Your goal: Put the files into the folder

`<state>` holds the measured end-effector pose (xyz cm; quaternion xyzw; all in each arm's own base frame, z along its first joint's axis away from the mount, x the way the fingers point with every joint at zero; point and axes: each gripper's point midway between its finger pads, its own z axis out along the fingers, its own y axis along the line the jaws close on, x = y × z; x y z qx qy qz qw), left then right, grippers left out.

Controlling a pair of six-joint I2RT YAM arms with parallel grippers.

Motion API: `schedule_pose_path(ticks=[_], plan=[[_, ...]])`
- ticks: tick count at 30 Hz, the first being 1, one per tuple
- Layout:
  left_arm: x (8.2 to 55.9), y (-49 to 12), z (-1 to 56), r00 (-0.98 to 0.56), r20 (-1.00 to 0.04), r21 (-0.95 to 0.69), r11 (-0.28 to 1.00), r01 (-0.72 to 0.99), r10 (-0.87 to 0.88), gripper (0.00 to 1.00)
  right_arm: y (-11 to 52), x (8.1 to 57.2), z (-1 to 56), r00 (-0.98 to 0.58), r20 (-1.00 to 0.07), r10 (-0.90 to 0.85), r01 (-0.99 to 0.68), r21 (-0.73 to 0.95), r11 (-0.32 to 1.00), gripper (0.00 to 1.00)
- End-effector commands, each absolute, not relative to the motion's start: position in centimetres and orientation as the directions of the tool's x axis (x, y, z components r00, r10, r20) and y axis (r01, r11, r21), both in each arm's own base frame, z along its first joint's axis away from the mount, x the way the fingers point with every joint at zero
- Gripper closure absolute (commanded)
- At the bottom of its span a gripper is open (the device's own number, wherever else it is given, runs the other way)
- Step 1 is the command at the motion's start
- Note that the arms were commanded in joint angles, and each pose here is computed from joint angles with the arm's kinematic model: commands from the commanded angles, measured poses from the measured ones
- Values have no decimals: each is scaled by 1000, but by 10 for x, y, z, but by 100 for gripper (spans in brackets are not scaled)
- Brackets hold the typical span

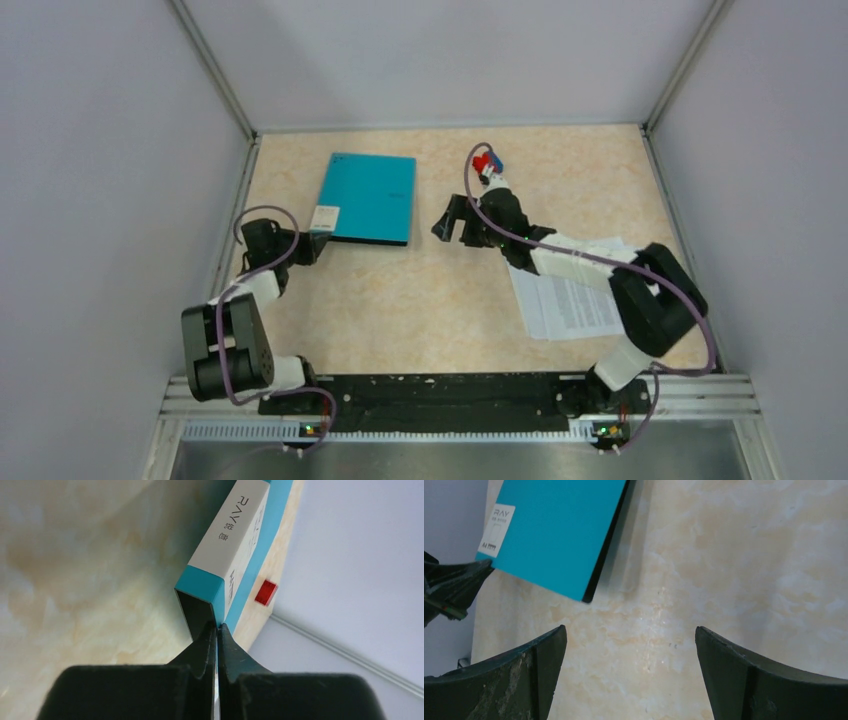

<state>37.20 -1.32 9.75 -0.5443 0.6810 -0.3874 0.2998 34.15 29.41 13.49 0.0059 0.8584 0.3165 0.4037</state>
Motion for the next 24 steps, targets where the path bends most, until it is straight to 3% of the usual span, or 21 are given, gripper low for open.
schedule_pose_path(ticks=[1,12,24], plan=[[338,-41,101,-306,69,-852,103,-513,-950,100,338,366,146,-683,-642,348,-298,680,670,2],[291,-67,108,-381,66,-857,143,-495,-922,100,372,380,100,-764,-506,400,-209,780,589,5],[267,-81,104,-424,102,-867,129,-481,-900,100,362,359,122,-765,-455,456,-171,826,538,12]])
